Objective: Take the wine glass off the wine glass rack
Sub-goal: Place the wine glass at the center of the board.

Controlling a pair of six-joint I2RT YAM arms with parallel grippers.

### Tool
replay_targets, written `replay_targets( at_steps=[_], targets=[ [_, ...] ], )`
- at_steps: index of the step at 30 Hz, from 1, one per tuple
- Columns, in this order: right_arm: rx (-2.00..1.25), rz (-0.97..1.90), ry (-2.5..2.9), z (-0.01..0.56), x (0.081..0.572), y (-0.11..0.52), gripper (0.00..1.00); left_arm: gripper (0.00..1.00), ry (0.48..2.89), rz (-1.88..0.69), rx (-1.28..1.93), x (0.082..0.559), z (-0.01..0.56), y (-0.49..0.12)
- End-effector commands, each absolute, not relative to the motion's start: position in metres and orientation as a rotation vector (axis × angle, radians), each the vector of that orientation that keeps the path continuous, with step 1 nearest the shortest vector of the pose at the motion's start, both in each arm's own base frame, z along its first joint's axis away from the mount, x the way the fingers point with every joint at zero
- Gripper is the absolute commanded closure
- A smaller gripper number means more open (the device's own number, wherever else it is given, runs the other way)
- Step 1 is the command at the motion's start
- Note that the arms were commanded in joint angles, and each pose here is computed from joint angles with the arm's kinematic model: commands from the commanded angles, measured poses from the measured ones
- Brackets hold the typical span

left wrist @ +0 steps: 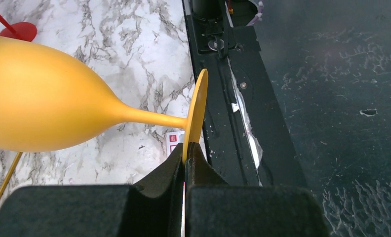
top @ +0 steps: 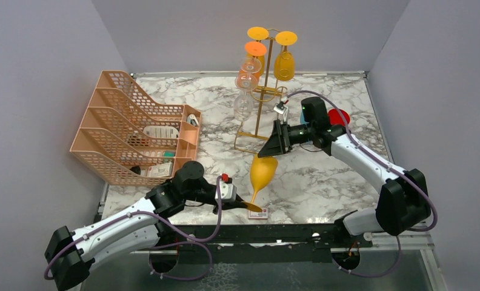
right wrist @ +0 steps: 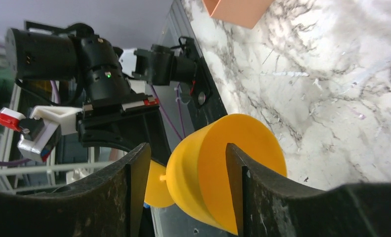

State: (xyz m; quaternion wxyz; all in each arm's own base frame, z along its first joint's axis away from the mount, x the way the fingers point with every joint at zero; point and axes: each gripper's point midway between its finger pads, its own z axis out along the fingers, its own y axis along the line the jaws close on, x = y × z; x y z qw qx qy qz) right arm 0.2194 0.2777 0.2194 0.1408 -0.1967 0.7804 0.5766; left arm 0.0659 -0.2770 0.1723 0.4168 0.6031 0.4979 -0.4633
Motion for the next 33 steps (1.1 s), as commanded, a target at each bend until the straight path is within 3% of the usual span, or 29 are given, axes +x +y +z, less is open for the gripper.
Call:
replay_targets(
  at_steps=[1, 13, 15, 19, 21, 24, 26, 28, 33],
  targets=[
    [-0.686, 1.662, 2.270, 0.219, 0.209, 0.283, 0.43, 1.00, 1.239, -1.117, 1.472, 0.074, 0.176, -0.278],
    [-0.753, 1.716, 2.249, 0.226, 0.200, 0.282, 0.62, 1.00, 1.266, -1.096, 1.494, 0.078, 0.168, -0.279],
    [-0.721, 1.656, 2.257, 0.226, 0.208, 0.283, 0.71, 1.00, 1.267, -1.098, 1.497, 0.077, 0.167, -0.278],
    [-0.662, 1.604, 2.249, 0.228, 0.216, 0.283, 0.78, 1.00, 1.256, -1.096, 1.504, 0.076, 0.166, -0.277],
    [-0.659, 1.642, 2.233, 0.230, 0.213, 0.284, 0.76, 1.00, 1.256, -1.093, 1.506, 0.076, 0.166, -0.277],
    [-0.658, 1.696, 2.233, 0.230, 0.207, 0.284, 0.58, 1.00, 1.252, -1.089, 1.504, 0.076, 0.166, -0.277],
    [-0.652, 1.701, 2.240, 0.229, 0.205, 0.284, 0.55, 1.00, 1.251, -1.087, 1.506, 0.076, 0.166, -0.276],
    [-0.639, 1.671, 2.254, 0.226, 0.206, 0.282, 0.57, 1.00, 1.253, -1.085, 1.512, 0.076, 0.164, -0.276],
    [-0.584, 1.591, 2.285, 0.221, 0.211, 0.278, 0.74, 1.00, 1.268, -1.076, 1.514, 0.077, 0.161, -0.275]
  ],
)
